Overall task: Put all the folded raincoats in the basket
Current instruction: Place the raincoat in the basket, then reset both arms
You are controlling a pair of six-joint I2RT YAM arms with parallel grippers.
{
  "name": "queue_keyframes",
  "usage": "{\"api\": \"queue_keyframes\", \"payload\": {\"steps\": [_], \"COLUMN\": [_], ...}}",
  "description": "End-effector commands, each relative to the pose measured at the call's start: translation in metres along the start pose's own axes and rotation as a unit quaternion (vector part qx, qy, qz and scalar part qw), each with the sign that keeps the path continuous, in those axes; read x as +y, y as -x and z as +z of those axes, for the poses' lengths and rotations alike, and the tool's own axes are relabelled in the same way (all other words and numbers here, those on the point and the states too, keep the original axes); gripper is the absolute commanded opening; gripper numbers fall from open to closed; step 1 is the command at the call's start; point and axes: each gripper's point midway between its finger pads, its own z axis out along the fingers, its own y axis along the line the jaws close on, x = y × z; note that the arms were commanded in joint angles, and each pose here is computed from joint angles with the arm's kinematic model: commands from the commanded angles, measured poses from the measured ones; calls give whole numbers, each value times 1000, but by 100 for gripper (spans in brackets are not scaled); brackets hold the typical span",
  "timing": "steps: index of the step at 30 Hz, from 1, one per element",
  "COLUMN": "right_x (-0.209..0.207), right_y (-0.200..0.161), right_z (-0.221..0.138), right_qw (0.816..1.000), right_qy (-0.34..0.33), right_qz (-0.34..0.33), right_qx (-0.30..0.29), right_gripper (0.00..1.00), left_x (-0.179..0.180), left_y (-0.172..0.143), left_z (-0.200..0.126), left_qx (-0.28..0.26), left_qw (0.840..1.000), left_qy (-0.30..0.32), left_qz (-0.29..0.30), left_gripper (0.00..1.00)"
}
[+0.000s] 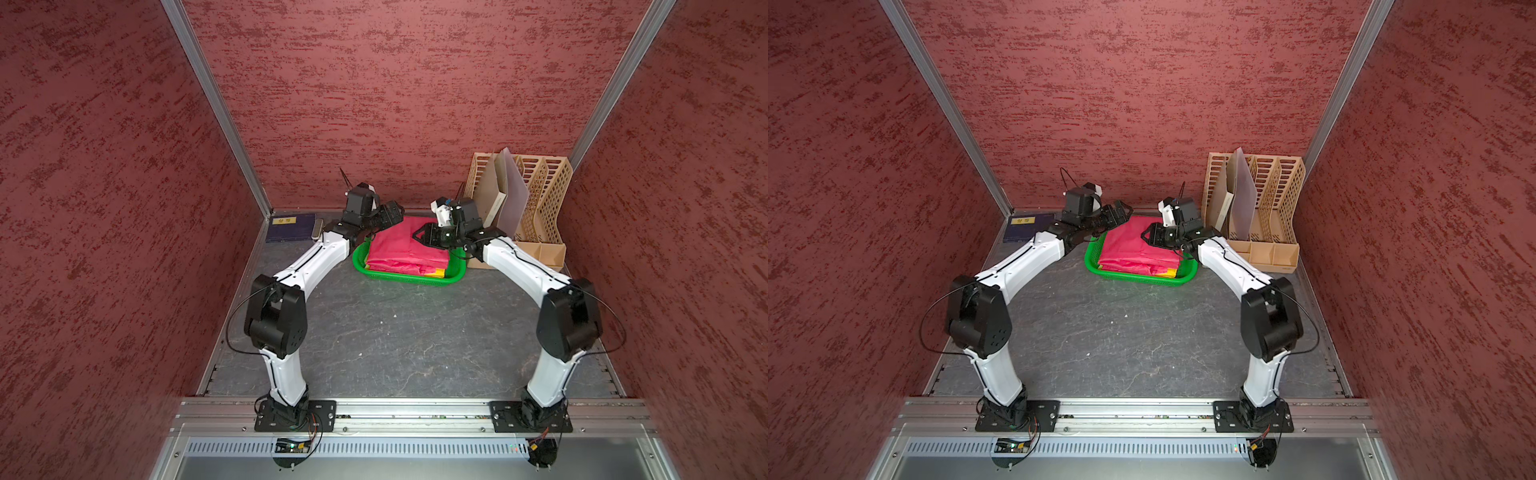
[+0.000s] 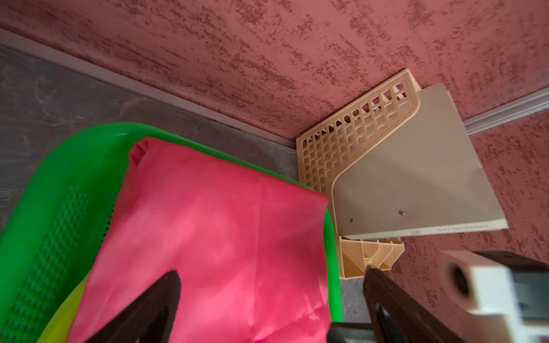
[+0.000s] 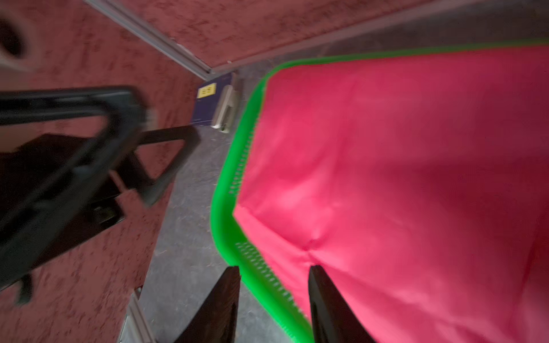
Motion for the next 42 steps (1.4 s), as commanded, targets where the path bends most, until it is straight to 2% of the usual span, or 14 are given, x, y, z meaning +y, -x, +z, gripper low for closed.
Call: {"api": "queue_keyframes", "payload": {"steps": [1,9,14,17,20,21,24,27,30,32,33,35,38,42], "right_x": [-13,-64,-50,-29,-12,-12,-34,-71,-105,-127,-139,-156,-167,-170], "right_y": [7,-34,-25,-2,20,26,41,43,38,32,30,25,17,11], "right_z": [21,44,29,2,-35,-48,-87,-117,-132,-137,-141,-147,-144,-138], "right_qw": [999,998,999,999,994,991,969,933,894,865,847,823,818,815], "right_qy": [12,-10,2,-1,-25,-45,-151,-265,-358,-416,-448,-490,-489,-463], "right_qz": [34,68,32,-5,-45,-58,-86,-107,-144,-179,-190,-197,-210,-237], "right_qx": [-21,-4,-15,-47,-97,-115,-174,-218,-228,-217,-214,-210,-218,-256], "right_gripper": [42,42,55,66,98,98,98,98,98,98,98,98,98,98], "left_x": [8,63,57,35,17,13,19,41,83,105,115,138,167,190], "left_y": [-7,-55,-47,-27,0,9,28,30,25,19,16,15,10,5], "left_z": [29,61,52,37,13,3,-24,-44,-61,-75,-86,-113,-144,-155], "left_qx": [10,63,58,44,-4,-30,-107,-133,-126,-134,-146,-196,-237,-254], "left_qw": [1000,996,997,997,994,991,969,954,958,966,969,962,941,905], "left_qy": [-1,47,52,47,67,81,137,173,189,162,145,156,210,286], "left_qz": [-17,-38,-7,32,85,106,174,204,173,148,138,112,124,184], "left_gripper": [100,100,100,100,100,100,100,100,100,100,100,100,100,100]}}
